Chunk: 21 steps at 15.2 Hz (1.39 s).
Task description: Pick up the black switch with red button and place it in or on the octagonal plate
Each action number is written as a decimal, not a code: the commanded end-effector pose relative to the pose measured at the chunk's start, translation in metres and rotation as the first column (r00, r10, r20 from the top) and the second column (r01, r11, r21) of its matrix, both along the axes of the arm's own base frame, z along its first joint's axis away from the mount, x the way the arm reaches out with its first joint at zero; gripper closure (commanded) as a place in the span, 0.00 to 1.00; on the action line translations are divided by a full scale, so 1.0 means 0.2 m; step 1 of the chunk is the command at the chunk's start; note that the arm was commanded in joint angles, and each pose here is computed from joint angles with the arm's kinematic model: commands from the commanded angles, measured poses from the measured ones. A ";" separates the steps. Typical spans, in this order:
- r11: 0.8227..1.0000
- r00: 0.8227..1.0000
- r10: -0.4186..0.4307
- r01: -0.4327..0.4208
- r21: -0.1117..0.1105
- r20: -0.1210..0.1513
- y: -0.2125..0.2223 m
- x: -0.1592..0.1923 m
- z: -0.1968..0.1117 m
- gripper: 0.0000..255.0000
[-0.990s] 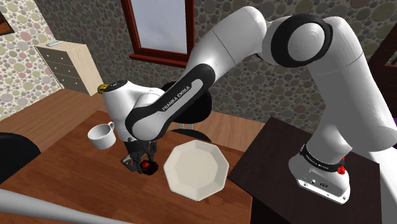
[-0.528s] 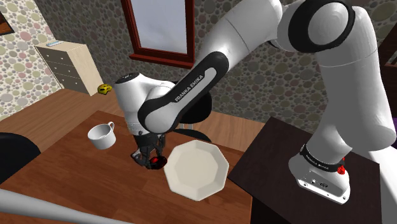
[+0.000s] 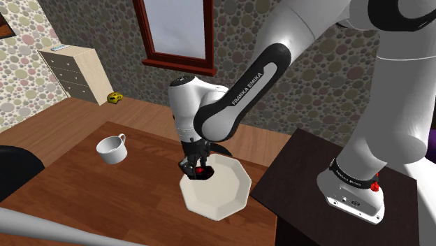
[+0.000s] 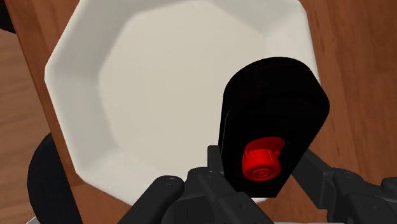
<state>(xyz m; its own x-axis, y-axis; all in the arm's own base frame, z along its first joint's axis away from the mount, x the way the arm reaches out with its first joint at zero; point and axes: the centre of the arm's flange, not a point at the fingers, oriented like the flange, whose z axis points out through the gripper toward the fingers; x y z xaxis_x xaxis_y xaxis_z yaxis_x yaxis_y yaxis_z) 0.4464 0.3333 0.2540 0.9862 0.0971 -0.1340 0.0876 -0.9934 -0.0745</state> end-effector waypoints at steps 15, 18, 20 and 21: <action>1.000 1.000 0.000 0.000 -0.001 0.000 -0.22 -0.16 -0.32 1.00; 1.000 1.000 0.000 0.000 -0.001 0.000 -0.22 -0.16 -0.37 1.00; 1.000 1.000 0.000 0.000 -0.001 0.000 -0.22 -0.16 -0.37 1.00; 1.000 1.000 0.000 0.000 -0.001 0.000 -0.22 -0.16 -0.37 1.00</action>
